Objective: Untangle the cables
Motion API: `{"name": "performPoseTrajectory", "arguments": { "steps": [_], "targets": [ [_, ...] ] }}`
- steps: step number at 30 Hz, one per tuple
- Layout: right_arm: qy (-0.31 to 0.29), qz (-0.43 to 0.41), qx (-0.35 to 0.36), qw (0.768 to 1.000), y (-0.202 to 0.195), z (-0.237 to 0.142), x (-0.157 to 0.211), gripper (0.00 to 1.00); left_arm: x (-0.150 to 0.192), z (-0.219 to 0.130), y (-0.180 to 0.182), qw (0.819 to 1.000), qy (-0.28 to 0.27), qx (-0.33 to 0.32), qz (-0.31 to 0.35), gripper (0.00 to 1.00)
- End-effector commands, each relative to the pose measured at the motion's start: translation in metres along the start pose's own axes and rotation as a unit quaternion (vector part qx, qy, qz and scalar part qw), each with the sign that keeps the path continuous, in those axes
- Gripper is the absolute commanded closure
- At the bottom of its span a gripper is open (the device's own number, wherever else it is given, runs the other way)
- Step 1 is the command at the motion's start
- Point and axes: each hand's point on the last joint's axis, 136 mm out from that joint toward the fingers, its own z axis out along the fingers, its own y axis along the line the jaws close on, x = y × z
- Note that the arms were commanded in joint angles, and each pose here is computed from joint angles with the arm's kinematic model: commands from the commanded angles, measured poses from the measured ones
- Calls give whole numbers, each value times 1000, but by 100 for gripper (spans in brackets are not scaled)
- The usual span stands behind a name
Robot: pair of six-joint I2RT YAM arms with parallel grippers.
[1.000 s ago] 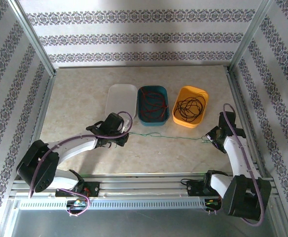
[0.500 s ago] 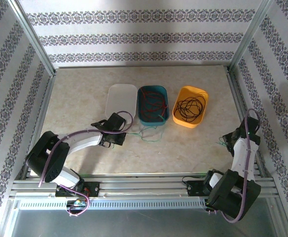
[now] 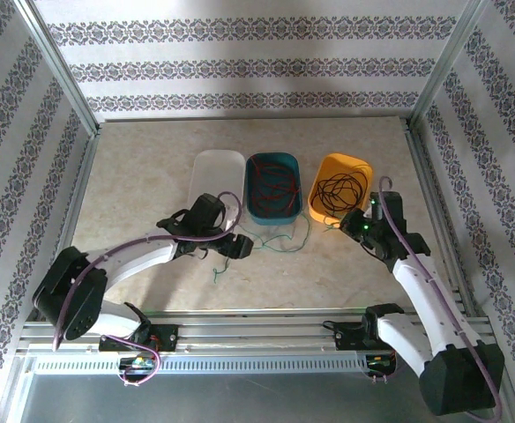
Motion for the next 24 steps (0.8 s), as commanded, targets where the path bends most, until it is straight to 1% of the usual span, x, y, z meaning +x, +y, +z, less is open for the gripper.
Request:
{"name": "performPoseTrajectory", "arguments": {
  "steps": [1,3,5,7,10,14,16,20,22,24],
  "targets": [
    [16,-52,-56,997,34,7,11,100,-42,-18,-56,991,-47,125,26,24],
    [28,-89,-73,993,54,11,19,100,-52,-19,-71,984,-50,168,26,23],
    [38,-124,-90,987,74,13,26,100,-62,-20,-81,979,-59,193,30,23],
    [50,-153,-101,982,91,15,32,100,-72,-19,-86,976,-68,205,35,24],
    [67,-190,-117,973,112,19,42,100,-82,-14,-92,972,-60,222,39,25],
    [81,-210,-137,965,133,22,52,100,-85,-7,-94,971,-51,232,37,28],
    [84,-217,-145,962,141,22,56,100,-85,-6,-92,972,-51,228,38,35],
    [90,-238,-158,954,150,20,64,100,-86,-2,-87,974,-58,216,35,54],
    [94,-245,-163,951,152,19,67,100,-87,-1,-85,974,-63,215,30,67],
    [99,-250,-163,949,151,19,69,100,-86,0,-84,974,-66,214,25,85]
  ]
}}
